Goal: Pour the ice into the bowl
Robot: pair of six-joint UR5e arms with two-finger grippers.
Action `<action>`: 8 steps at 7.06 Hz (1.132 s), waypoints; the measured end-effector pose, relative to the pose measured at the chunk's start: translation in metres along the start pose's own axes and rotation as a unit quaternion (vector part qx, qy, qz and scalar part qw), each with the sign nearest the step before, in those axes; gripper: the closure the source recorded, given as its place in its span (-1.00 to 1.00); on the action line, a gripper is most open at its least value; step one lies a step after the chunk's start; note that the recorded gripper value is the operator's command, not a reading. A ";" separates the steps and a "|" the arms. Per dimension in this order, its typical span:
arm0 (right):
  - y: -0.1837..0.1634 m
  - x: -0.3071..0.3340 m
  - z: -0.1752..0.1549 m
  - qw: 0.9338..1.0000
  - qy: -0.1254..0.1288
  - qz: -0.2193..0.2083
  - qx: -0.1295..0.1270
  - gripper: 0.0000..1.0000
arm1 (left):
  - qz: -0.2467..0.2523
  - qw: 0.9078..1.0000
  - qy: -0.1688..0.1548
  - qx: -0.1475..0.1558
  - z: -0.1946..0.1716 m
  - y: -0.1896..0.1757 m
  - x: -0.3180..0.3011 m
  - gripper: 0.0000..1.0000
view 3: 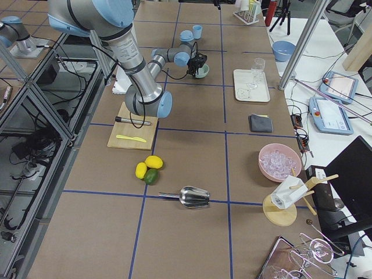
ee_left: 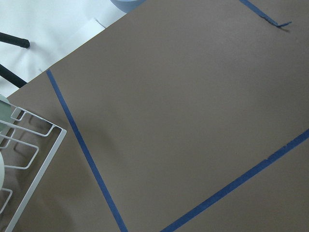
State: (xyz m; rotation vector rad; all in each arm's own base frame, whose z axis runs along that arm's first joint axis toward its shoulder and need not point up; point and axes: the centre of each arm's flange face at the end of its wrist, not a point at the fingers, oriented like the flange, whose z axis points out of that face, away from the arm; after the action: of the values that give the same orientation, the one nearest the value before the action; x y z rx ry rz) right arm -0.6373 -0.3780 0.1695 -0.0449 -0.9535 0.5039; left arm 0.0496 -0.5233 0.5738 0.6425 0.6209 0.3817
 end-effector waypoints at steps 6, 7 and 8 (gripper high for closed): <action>-0.124 0.195 -0.096 0.996 0.057 -0.075 0.007 1.00 | -0.040 0.999 0.004 -0.004 -0.003 0.007 0.004 -1.00; -0.161 0.252 -0.094 0.992 0.063 -0.107 0.006 1.00 | -0.056 0.998 0.006 -0.010 -0.004 0.000 0.006 -1.00; -0.196 0.310 -0.096 0.990 0.059 -0.131 -0.006 1.00 | -0.069 0.997 0.008 -0.023 -0.004 -0.008 0.007 -1.00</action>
State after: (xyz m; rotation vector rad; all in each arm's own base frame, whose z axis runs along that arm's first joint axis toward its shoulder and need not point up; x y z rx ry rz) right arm -0.3381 -0.4006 0.4016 0.0383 -0.8328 0.2503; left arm 0.0538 -0.5245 0.5632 0.5505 0.6656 0.2709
